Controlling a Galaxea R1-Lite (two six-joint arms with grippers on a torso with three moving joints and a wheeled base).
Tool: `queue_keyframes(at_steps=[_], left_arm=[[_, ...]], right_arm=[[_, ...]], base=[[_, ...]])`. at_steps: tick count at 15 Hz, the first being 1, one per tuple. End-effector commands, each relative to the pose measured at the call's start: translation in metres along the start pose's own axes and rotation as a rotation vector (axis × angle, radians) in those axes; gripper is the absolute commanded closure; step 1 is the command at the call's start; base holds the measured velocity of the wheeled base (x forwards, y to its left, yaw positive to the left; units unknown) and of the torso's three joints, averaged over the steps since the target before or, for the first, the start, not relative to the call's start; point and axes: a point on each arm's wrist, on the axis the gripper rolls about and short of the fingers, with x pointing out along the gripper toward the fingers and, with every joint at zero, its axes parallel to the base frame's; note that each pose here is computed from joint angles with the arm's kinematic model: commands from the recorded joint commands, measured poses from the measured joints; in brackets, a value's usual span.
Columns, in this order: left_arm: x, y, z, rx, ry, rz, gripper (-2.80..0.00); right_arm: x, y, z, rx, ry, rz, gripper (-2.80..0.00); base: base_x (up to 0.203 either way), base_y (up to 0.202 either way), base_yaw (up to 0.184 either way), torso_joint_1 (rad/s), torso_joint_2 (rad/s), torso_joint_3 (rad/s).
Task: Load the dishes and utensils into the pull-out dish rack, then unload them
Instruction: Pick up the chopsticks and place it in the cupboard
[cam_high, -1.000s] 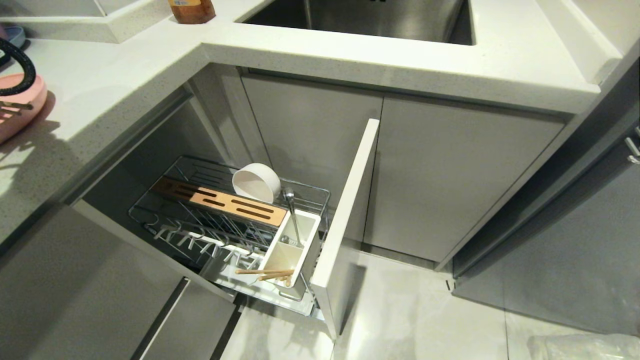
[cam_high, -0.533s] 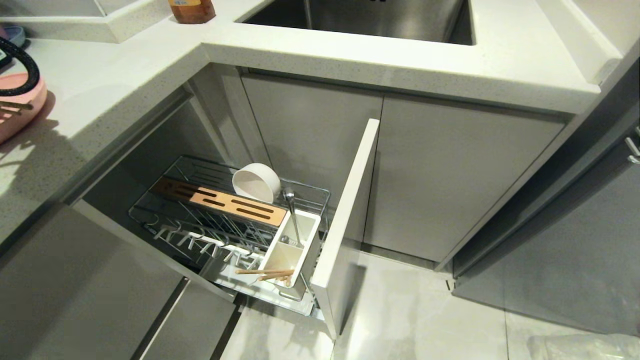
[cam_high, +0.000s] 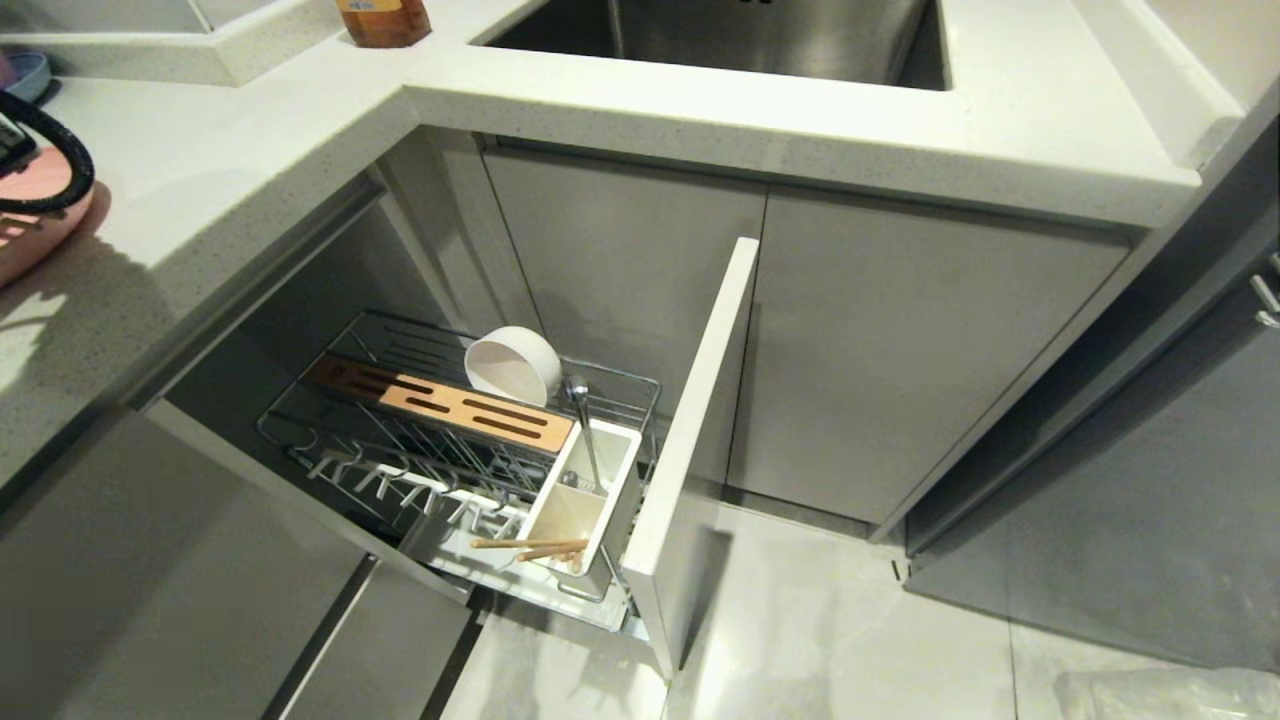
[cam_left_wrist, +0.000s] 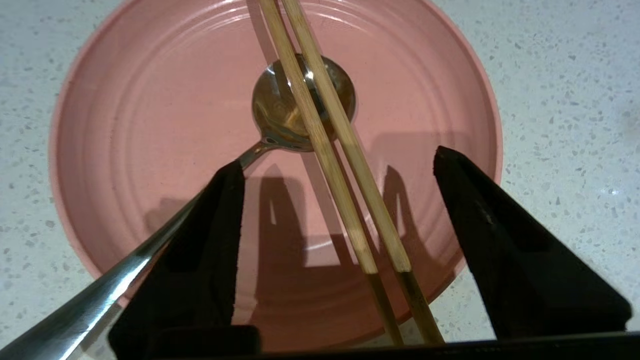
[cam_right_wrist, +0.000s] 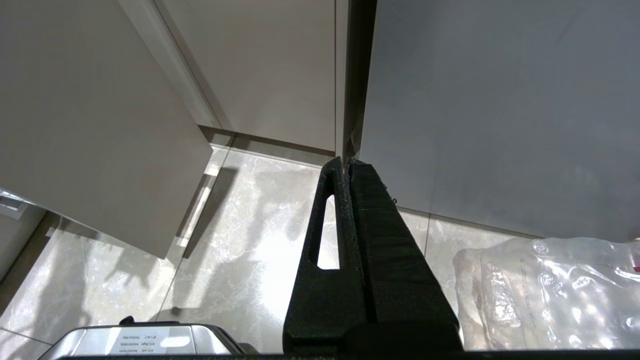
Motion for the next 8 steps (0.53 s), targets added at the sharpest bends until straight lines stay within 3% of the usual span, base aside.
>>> queue_keyframes(at_steps=[1, 8], left_arm=[[0.002, -0.0019, -0.0029, 0.003, 0.009, 0.002, -2.8], [0.0054, -0.0063, -0.0078, -0.019, 0.029, -0.011, -2.8]], right_arm=[[0.0002, -0.0001, -0.0009, 0.0, 0.003, -0.002, 0.0], [0.0002, 0.0, -0.0008, 0.0, 0.002, 0.0, 0.0]], base=[[0.0, 0.0, 0.0, 0.0, 0.0, 0.0], [0.0, 0.0, 0.0, 0.0, 0.0, 0.0]])
